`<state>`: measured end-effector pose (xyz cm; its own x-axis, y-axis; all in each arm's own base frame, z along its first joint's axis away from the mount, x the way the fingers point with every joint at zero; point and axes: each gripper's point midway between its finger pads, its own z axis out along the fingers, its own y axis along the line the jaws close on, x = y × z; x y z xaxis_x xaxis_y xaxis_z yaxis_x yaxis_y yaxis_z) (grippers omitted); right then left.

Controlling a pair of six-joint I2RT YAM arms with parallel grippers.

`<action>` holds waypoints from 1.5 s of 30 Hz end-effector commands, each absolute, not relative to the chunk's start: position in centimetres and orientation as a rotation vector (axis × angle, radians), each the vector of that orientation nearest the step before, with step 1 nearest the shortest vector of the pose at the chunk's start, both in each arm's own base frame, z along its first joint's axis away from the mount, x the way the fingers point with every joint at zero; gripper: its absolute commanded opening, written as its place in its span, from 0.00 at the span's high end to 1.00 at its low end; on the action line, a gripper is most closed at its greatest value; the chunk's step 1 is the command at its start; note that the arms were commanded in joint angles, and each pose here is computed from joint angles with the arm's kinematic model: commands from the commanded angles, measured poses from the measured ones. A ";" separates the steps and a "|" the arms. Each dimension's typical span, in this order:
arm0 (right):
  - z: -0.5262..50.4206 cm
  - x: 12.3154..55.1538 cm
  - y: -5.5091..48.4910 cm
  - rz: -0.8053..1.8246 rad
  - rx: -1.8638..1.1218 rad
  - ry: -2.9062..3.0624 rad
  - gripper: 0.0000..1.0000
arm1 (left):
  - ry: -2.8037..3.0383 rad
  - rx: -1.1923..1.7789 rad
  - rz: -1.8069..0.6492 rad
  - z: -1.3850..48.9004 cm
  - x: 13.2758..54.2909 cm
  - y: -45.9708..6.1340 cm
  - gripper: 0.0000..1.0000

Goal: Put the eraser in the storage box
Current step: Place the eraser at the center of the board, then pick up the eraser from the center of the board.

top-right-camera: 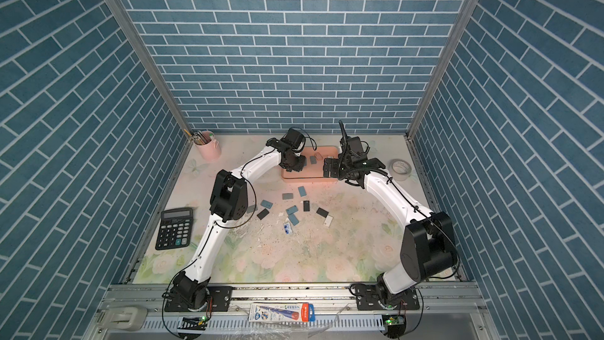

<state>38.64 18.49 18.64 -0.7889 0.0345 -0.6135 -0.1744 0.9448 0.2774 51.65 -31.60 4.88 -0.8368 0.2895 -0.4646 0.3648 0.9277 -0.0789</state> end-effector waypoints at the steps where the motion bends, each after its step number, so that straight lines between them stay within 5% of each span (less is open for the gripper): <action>1: 17.4 38.1 18.0 0.427 -0.052 2.491 0.01 | 2.618 0.464 -0.192 4.8 52.1 -31.6 0.71; 32: 17.3 38.8 18.1 0.436 -0.028 2.486 0.01 | 2.650 0.441 -0.136 4.2 52.6 -30.4 0.59; 45: 14.5 35.5 16.2 0.343 -0.028 2.601 0.04 | 2.460 0.325 -0.422 18.3 51.8 -31.7 0.41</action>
<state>37.36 17.48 16.01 -0.8319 0.0298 -0.5541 -0.1394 0.9553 0.2607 52.32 -31.86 11.56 -0.8173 0.2075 -0.5376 0.3284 0.9343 -0.1387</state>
